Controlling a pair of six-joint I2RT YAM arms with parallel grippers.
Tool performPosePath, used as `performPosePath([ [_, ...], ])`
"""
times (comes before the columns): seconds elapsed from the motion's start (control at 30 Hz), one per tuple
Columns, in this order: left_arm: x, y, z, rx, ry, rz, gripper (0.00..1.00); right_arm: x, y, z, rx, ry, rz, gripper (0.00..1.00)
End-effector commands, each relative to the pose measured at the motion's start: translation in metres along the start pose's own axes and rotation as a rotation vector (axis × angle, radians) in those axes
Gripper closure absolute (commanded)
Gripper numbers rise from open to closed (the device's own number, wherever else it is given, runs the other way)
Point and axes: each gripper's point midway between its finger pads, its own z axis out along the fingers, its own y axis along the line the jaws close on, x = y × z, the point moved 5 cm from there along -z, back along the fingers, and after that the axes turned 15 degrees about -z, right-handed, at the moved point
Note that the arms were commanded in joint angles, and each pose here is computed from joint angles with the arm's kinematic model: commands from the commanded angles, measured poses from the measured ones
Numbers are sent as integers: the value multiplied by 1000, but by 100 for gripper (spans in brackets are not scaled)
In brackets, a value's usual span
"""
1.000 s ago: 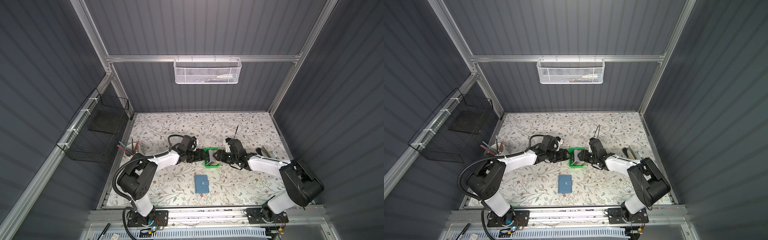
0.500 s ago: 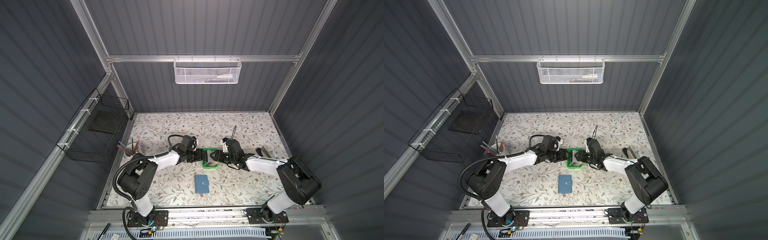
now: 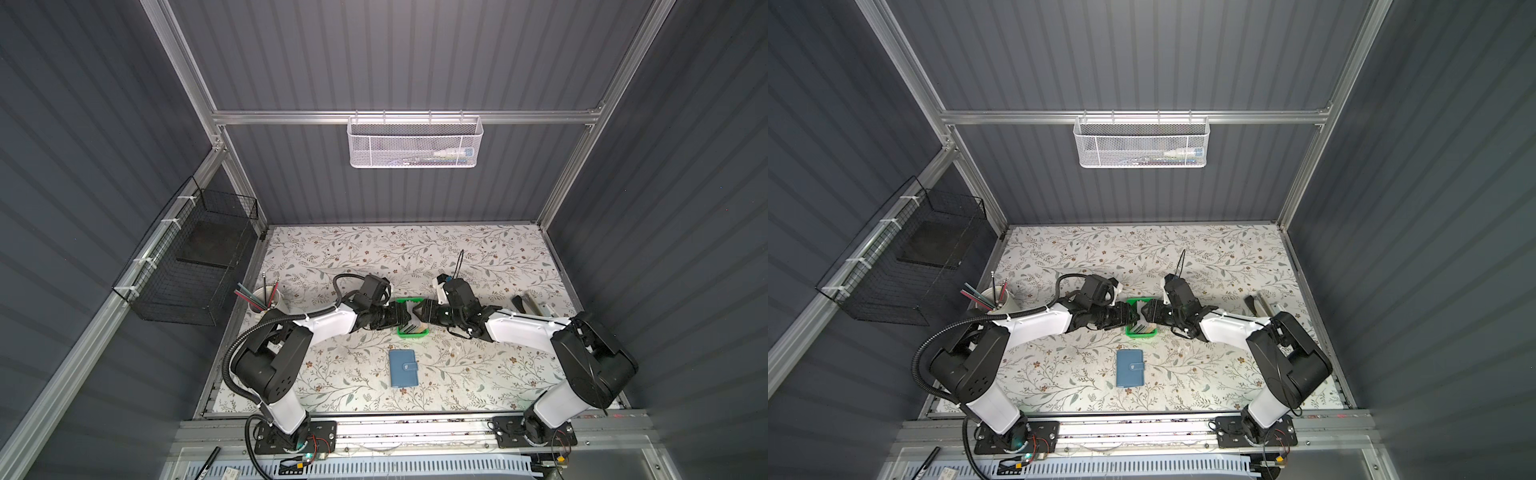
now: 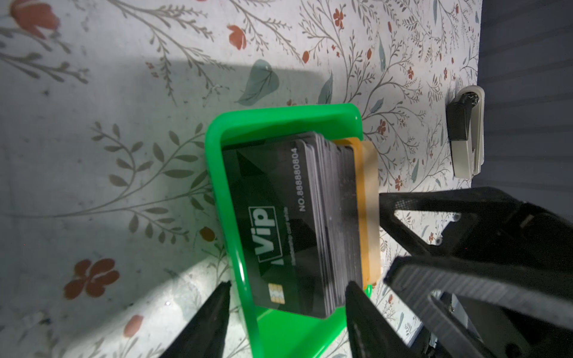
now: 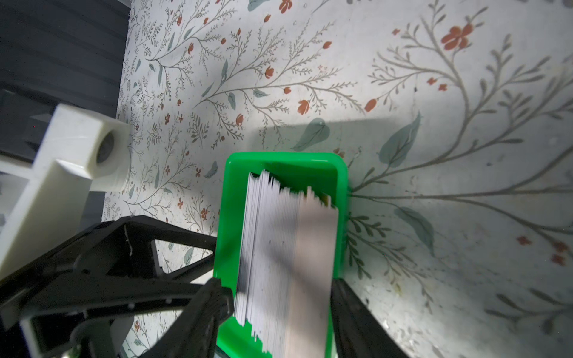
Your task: Put the credit cards into the card holder
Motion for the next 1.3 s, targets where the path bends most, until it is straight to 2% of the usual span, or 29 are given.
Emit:
performPosePath([
  [0.0, 5, 2, -8, -7, 0, -14, 40, -1, -2, 1, 39, -2, 14, 41],
  [0.23, 9, 1, -17, -7, 0, -8, 37, 1, -5, -9, 97, -8, -7, 40],
  [0.4, 13, 7, -29, -31, -27, -2, 34, 4, 5, -22, 121, -11, -67, 38],
  [0.83, 59, 31, -55, -64, -11, -5, 33, 36, 39, -62, 165, 11, -189, 36],
  [0.97, 81, 40, -62, -129, -14, -20, 33, 52, 42, -68, 120, 25, -139, 38],
  [1.13, 102, 54, -61, -134, 1, -64, 33, 70, 49, -69, 79, 49, -116, 46],
  [1.27, 110, 49, -57, -26, 38, -86, 35, 82, 58, -64, 62, 96, -103, 55],
])
